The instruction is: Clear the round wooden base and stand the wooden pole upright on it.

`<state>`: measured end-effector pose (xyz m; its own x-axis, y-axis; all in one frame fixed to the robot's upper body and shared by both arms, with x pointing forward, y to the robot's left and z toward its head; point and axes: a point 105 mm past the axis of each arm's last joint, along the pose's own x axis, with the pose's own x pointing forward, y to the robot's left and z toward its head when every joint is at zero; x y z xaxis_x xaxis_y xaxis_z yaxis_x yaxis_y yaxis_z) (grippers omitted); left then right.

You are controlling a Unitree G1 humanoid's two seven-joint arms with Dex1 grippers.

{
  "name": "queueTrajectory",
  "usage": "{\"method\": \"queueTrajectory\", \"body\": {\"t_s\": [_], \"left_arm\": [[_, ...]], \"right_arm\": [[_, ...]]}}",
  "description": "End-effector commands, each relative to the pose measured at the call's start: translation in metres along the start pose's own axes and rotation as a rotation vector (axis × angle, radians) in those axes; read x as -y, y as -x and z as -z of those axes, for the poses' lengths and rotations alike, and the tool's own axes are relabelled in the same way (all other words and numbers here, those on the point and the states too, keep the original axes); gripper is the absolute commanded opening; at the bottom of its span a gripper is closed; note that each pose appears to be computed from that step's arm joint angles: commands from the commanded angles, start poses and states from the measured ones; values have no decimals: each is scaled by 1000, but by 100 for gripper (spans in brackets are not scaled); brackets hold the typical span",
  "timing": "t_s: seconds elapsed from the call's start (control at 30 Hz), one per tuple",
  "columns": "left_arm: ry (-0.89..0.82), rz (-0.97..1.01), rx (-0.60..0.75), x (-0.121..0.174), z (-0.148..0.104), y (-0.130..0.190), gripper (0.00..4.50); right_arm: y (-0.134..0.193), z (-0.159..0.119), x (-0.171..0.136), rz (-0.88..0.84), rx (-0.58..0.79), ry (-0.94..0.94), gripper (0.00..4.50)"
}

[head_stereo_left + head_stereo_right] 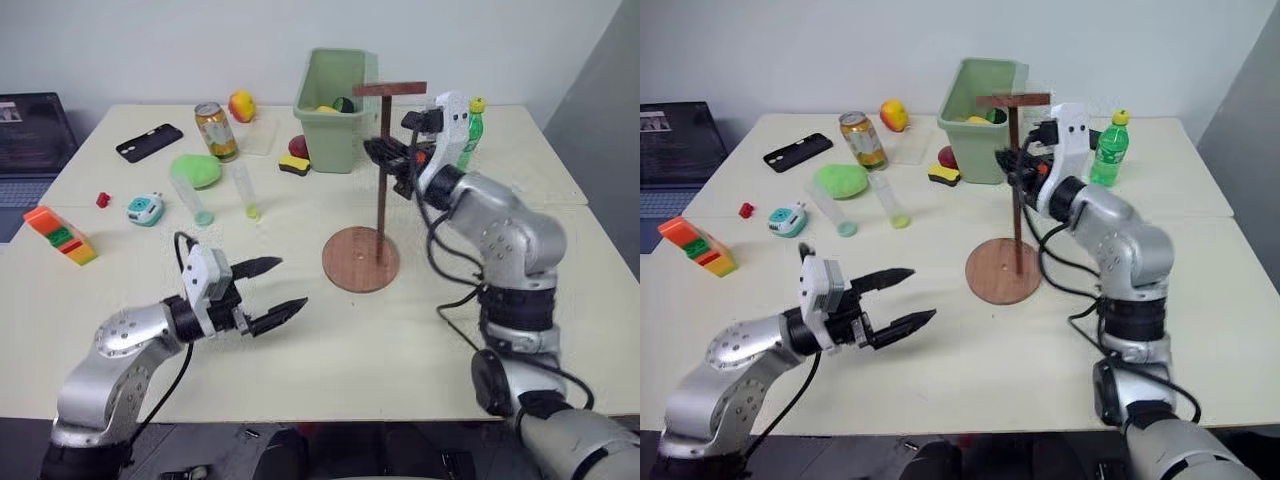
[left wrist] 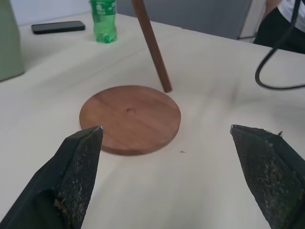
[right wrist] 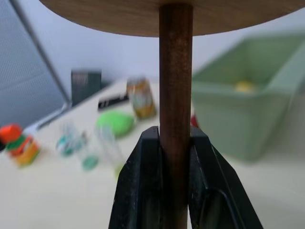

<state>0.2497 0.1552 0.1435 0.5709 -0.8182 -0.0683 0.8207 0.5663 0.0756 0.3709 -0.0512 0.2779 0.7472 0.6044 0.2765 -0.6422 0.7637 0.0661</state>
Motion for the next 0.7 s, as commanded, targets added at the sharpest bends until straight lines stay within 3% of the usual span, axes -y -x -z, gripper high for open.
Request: {"method": "queueTrajectory", "body": {"t_s": [0.03, 0.37, 0.7], "left_arm": [[-82, -42, 58, 4, -15, 6, 450], [-46, -28, 107, 5, -26, -6, 450], [-59, -9, 98, 2, -26, -7, 450]], "right_arm": [[1, -23, -9, 55, 214, 100, 26], [3, 23, 1, 169, 178, 63, 26], [7, 40, 13, 258, 117, -78, 26]]}}
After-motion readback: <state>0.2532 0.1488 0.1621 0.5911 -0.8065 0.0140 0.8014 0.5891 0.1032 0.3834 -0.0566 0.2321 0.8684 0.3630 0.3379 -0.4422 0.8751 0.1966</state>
